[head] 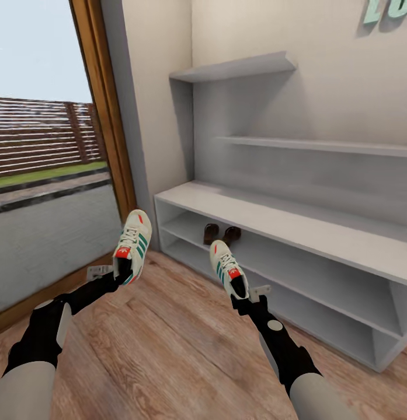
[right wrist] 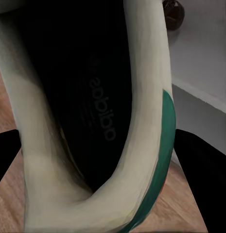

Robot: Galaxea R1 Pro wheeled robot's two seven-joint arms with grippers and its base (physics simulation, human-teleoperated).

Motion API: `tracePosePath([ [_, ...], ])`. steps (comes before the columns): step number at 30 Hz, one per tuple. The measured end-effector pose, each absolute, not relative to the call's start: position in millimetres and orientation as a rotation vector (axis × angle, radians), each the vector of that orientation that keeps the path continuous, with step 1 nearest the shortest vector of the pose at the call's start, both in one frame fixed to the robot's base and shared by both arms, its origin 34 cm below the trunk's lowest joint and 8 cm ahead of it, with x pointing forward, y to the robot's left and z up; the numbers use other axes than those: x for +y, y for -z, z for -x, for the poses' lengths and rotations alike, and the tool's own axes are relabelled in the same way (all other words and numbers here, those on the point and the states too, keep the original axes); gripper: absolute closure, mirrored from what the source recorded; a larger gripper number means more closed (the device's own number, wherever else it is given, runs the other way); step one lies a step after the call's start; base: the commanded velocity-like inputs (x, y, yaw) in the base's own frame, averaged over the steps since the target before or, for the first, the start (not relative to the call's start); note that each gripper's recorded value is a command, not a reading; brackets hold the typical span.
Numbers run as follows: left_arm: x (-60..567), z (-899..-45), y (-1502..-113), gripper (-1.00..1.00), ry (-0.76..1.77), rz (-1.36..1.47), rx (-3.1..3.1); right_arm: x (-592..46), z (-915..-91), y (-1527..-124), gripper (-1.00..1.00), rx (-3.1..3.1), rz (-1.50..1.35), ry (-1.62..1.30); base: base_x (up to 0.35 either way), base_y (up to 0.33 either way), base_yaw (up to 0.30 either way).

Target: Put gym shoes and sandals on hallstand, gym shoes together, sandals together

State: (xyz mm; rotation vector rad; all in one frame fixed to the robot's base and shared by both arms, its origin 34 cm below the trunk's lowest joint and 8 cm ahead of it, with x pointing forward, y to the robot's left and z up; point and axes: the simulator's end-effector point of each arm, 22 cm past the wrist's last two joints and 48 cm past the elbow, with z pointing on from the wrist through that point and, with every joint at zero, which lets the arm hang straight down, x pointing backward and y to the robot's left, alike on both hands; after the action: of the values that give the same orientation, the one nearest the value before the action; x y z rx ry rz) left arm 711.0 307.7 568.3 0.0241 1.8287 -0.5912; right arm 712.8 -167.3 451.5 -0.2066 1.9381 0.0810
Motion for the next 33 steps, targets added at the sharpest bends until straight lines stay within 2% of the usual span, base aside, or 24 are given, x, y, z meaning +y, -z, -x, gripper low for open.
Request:
tracePosePath([
  [13,308,-711,-573,1.00,0.590,-0.026,1.822,-167,-713,-456,1.00,1.931,0.207,-0.080,0.000,0.235,-0.245],
  [26,308,-710,-577,1.00,0.589,-0.028,1.815,-167,-714,-460,1.00,1.924,0.207,-0.079,-0.001,0.010,-0.245],
  [33,308,-710,-579,1.00,0.589,-0.029,1.812,-167,-714,-462,1.00,1.921,0.207,-0.079,-0.168,0.052,-0.245],
])
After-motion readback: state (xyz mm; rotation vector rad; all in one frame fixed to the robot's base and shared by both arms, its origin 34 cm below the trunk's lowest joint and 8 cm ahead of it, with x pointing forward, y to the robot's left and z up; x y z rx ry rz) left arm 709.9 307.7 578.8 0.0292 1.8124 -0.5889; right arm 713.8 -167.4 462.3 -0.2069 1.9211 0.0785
